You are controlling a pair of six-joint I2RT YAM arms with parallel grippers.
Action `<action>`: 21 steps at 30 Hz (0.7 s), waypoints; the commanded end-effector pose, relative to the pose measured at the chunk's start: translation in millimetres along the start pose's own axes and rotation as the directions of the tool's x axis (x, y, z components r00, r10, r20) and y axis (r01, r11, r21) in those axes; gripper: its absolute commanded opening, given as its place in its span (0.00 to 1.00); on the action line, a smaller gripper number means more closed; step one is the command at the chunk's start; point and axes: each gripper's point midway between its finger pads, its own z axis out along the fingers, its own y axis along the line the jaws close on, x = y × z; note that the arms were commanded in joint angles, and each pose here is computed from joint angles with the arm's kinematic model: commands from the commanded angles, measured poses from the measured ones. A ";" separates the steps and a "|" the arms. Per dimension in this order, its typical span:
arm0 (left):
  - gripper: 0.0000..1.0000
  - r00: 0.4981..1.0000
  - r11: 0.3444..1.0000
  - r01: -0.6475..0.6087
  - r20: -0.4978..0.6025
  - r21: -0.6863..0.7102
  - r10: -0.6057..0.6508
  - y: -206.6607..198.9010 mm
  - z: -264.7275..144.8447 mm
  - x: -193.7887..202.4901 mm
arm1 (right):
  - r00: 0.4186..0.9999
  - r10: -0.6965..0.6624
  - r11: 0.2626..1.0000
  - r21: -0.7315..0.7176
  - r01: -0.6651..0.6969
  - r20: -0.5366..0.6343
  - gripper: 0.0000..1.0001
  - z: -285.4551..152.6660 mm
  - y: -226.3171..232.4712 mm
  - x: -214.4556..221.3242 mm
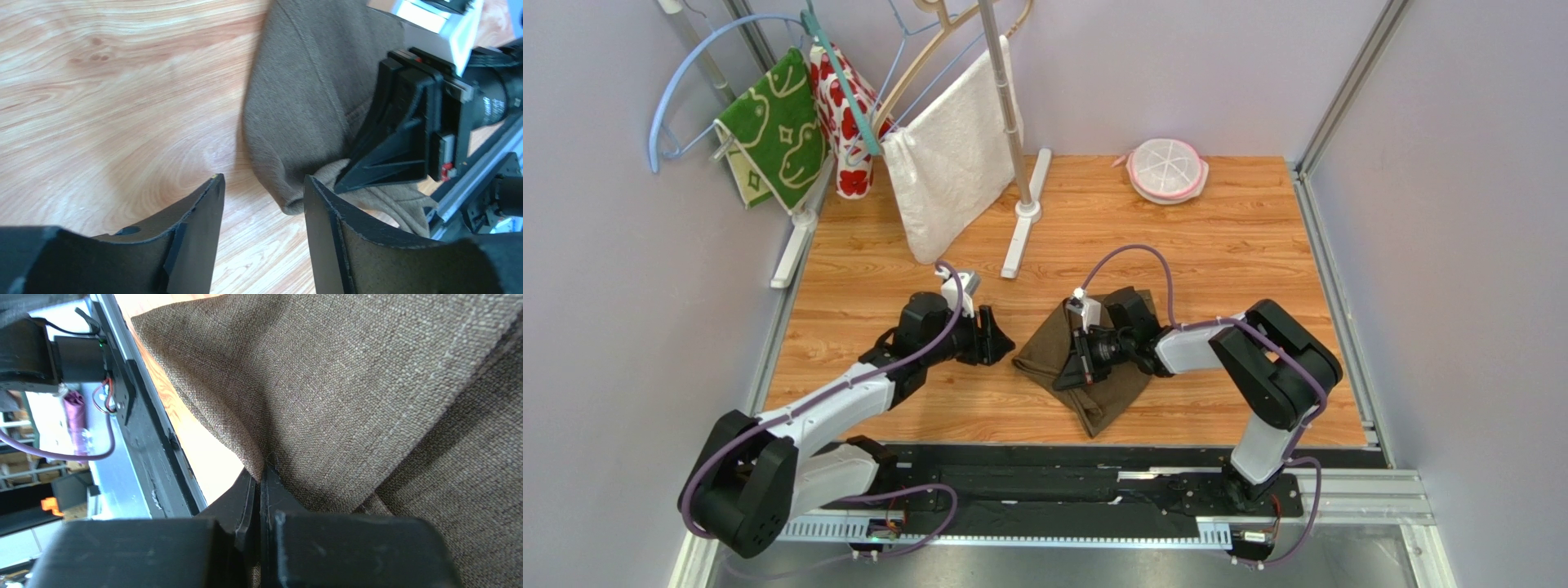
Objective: Fold the napkin, place the utensils inside, and roll it up
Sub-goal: Roll the napkin with the utensil
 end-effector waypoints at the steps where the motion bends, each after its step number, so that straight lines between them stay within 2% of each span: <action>1: 0.58 0.998 0.996 -0.052 0.022 0.078 0.050 -18.1 3.1 -0.9 | 0.999 0.031 0.999 0.018 -0.031 0.016 0.00 -0.4 -14.4 1.9; 7: 0.55 0.991 0.990 0.079 -0.118 0.117 -0.065 -28.6 13.0 37.1 | 0.999 0.042 0.998 0.039 -0.043 0.026 0.00 -1.6 -22.8 0.5; 10: 0.56 0.984 0.985 0.115 -0.152 0.131 -0.095 -37.3 18.1 45.4 | 0.999 0.040 0.998 0.043 -0.041 0.027 0.00 -1.2 -22.8 -0.6; 14: 0.60 0.982 0.971 0.161 -0.125 0.175 -0.141 -50.3 24.3 43.4 | 0.999 0.038 0.998 0.051 -0.039 0.028 0.00 -1.7 -24.0 -0.5; 21: 0.62 0.973 0.951 0.224 -0.100 0.214 -0.207 -61.9 39.0 33.1 | 0.999 0.041 0.997 0.070 -0.042 0.028 0.00 -1.9 -29.0 2.1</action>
